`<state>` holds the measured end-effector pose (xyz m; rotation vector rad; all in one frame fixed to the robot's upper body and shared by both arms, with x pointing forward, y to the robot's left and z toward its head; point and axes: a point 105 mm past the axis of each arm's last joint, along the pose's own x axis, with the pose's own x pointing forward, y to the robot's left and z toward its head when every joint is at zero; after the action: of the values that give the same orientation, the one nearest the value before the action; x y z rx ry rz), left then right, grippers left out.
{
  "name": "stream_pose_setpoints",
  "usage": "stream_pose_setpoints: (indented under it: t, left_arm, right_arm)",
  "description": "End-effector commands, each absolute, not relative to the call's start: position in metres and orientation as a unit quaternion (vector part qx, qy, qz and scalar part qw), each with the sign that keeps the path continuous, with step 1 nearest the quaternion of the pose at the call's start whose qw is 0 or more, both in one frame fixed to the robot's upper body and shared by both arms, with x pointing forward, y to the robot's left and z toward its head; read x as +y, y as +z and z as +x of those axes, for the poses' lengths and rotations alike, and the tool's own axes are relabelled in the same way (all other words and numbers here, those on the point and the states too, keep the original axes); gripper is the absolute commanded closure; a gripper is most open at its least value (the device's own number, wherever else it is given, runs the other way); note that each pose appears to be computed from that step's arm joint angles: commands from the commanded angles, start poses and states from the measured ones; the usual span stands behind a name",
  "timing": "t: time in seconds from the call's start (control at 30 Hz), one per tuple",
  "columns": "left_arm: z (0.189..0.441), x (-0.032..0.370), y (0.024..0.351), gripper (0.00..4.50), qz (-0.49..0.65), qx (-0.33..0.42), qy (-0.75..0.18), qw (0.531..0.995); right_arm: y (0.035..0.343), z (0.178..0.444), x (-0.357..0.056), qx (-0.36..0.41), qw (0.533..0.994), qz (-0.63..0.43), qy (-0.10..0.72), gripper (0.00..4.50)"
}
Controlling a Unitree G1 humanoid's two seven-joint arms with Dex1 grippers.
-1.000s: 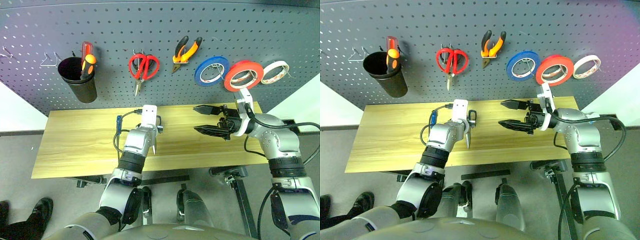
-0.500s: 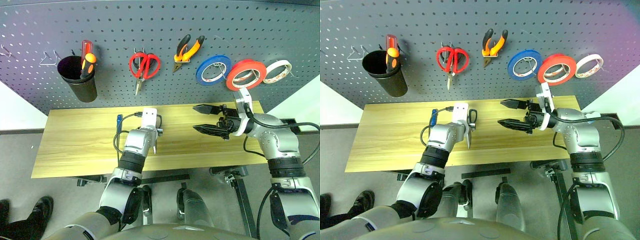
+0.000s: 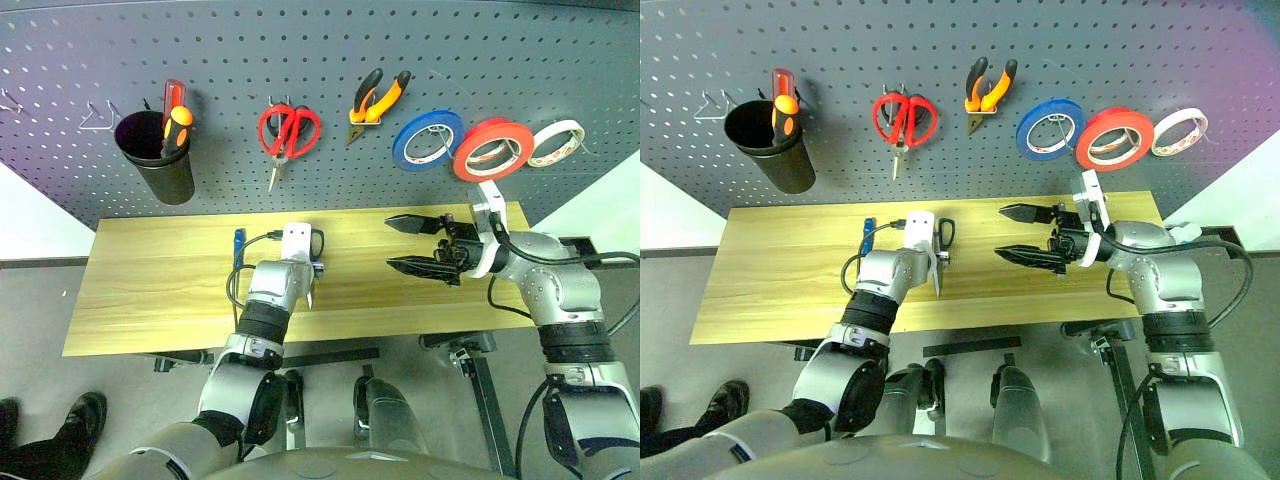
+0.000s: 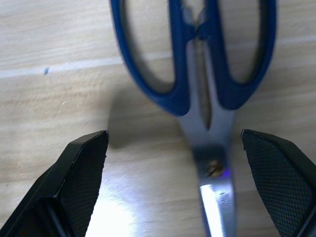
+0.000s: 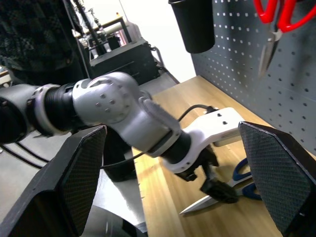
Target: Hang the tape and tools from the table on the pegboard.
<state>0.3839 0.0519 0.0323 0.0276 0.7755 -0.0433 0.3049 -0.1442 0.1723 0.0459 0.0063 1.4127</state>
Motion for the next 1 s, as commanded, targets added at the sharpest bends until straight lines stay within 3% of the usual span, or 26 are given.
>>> stream_pose_setpoints:
  t: [0.03, 0.83, 1.0]
  left_arm:
    - [0.381, 0.01, 0.046, 0.0, -0.018, 0.369, -0.069, 0.927]
    - [0.37, -0.007, 0.035, 0.0, -0.036, 0.401, -0.092, 0.911]
    - [0.368, -0.011, 0.033, 1.41, -0.032, 0.408, -0.1, 0.907]
  right_arm:
    - [0.185, 0.299, -0.149, -0.019, 0.759, 0.01, 0.651, 0.02]
    - [0.184, 0.294, -0.158, -0.006, 0.755, -0.028, 0.655, 0.02]
    - [0.184, 0.294, -0.158, -0.008, 0.755, -0.026, 0.655, 0.0]
